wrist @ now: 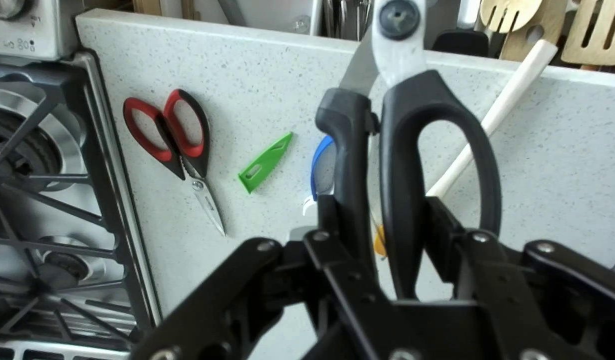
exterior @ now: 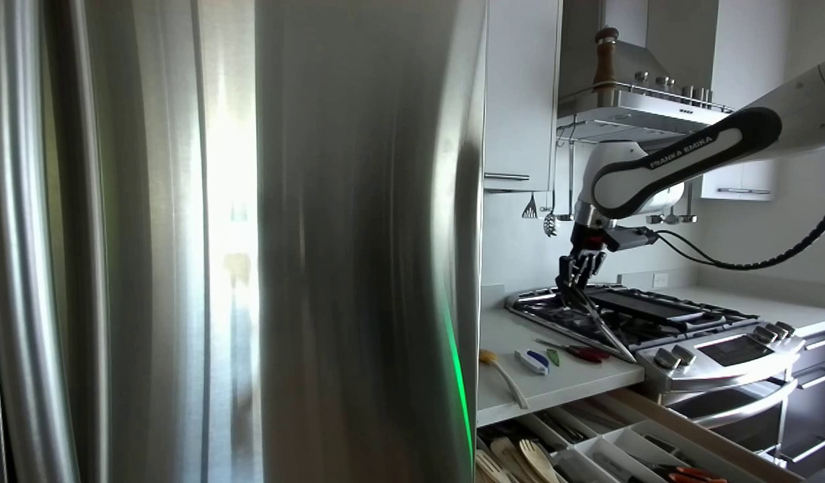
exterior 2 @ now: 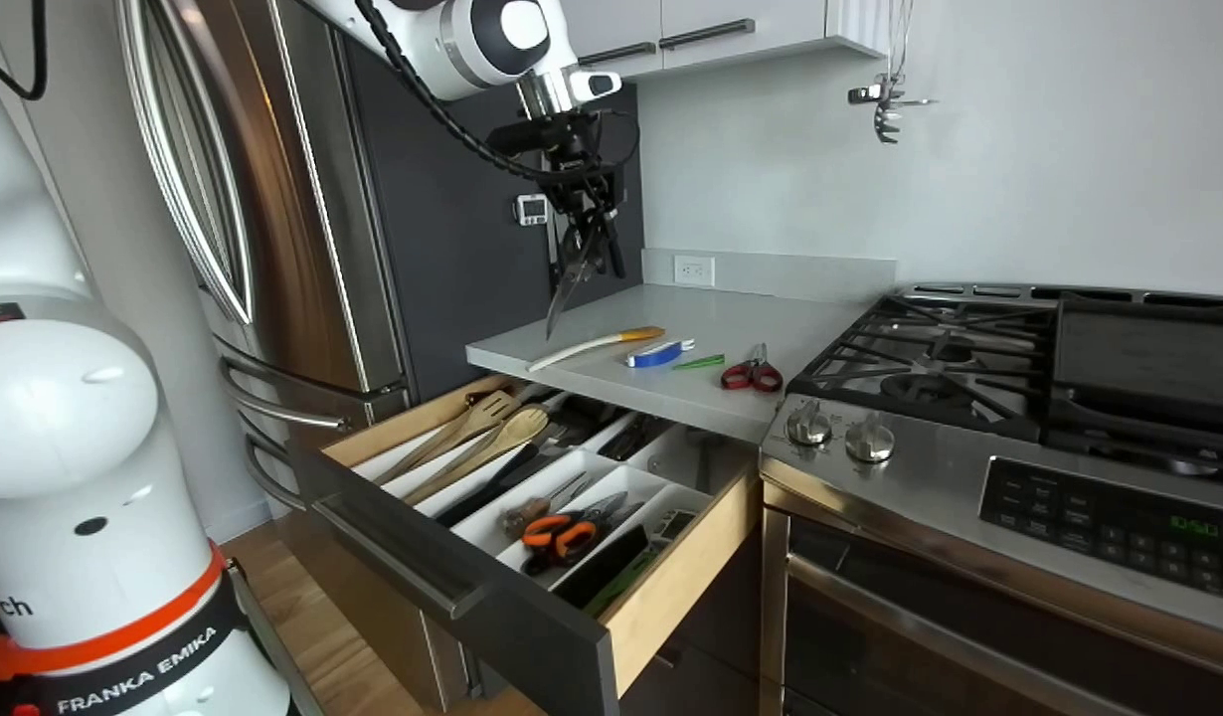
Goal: Pick up the black scissors from the open drawer and put them on the table
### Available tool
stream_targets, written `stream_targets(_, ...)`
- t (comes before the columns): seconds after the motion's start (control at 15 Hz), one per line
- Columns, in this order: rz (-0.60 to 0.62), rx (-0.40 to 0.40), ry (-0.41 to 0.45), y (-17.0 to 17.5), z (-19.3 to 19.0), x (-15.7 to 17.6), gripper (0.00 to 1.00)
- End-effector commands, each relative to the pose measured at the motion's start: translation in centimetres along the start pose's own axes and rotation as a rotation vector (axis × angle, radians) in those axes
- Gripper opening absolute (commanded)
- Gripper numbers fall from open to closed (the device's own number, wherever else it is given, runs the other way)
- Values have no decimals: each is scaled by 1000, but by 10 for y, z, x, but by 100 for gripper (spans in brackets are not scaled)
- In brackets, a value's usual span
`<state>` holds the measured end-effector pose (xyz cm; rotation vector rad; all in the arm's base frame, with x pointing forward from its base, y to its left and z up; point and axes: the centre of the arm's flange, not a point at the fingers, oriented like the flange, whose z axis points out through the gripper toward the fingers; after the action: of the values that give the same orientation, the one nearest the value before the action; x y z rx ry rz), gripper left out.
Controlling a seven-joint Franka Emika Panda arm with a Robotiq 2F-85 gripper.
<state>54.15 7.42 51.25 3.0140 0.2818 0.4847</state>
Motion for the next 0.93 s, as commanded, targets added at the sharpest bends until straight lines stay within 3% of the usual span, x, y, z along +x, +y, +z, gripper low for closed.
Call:
stream_targets(0.0, -8, -25, -27, -16, -7, 64, 20)
stream_targets(0.27, 35, 5, -118, -38, 12, 120, 20)
stream_targets(0.47, 115, 7, -162, -49, 41, 144, 20)
stream_targets(0.87, 326, 24, -212, -36, 116, 172, 20)
